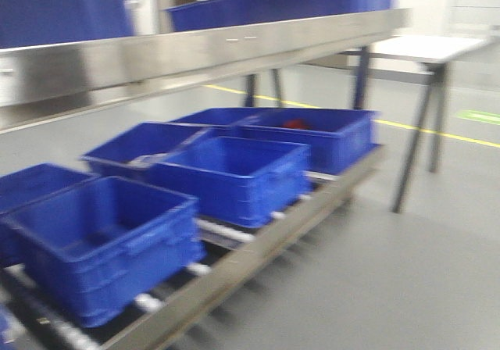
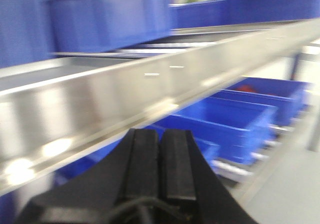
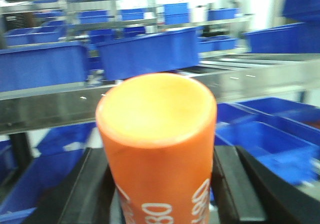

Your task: Grab orange capacitor from left shelf to right conveyor

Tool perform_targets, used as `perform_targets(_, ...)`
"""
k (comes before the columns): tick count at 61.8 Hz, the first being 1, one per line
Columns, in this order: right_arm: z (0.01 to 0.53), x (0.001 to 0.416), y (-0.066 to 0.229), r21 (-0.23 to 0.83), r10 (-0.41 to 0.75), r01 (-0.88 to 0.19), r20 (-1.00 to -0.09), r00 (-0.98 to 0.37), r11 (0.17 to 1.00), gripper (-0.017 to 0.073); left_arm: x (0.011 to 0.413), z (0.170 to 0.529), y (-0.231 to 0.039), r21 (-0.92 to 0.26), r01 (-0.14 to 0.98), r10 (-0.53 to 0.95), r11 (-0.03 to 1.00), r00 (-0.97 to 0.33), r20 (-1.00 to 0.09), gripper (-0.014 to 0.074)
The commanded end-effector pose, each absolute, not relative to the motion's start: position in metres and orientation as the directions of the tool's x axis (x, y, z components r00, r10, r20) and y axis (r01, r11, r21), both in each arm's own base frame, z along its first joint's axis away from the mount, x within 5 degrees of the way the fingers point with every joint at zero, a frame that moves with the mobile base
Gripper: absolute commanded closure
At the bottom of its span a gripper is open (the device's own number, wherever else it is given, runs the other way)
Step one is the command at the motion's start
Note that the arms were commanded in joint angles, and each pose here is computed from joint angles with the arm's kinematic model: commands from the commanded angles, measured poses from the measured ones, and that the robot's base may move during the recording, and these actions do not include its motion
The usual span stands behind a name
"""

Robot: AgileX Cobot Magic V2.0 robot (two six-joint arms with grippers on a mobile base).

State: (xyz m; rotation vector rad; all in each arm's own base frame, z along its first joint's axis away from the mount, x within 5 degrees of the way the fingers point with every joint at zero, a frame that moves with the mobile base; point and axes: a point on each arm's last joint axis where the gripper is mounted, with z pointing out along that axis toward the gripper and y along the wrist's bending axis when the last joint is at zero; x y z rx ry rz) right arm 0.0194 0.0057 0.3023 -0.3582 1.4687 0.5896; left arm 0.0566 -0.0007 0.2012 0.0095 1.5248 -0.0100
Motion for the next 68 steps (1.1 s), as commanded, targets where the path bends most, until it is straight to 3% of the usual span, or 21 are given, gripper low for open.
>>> perform_targets(1,0.3182,0.0166,0.005,0.101,0.191,-0.589,-0.977,0.093,0.802,0.0505,0.0562,0.2099,-0.0009,-0.006,0.017,-0.008,1.0,0.123,-0.992,0.0699)
perform_targets(68,0.3182,0.0166,0.005,0.101,0.191,-0.588,-0.977,0.093,0.802,0.0505,0.0562,0.2099,-0.0009,-0.006,0.017,-0.008,1.0,0.123,-0.992,0.0699)
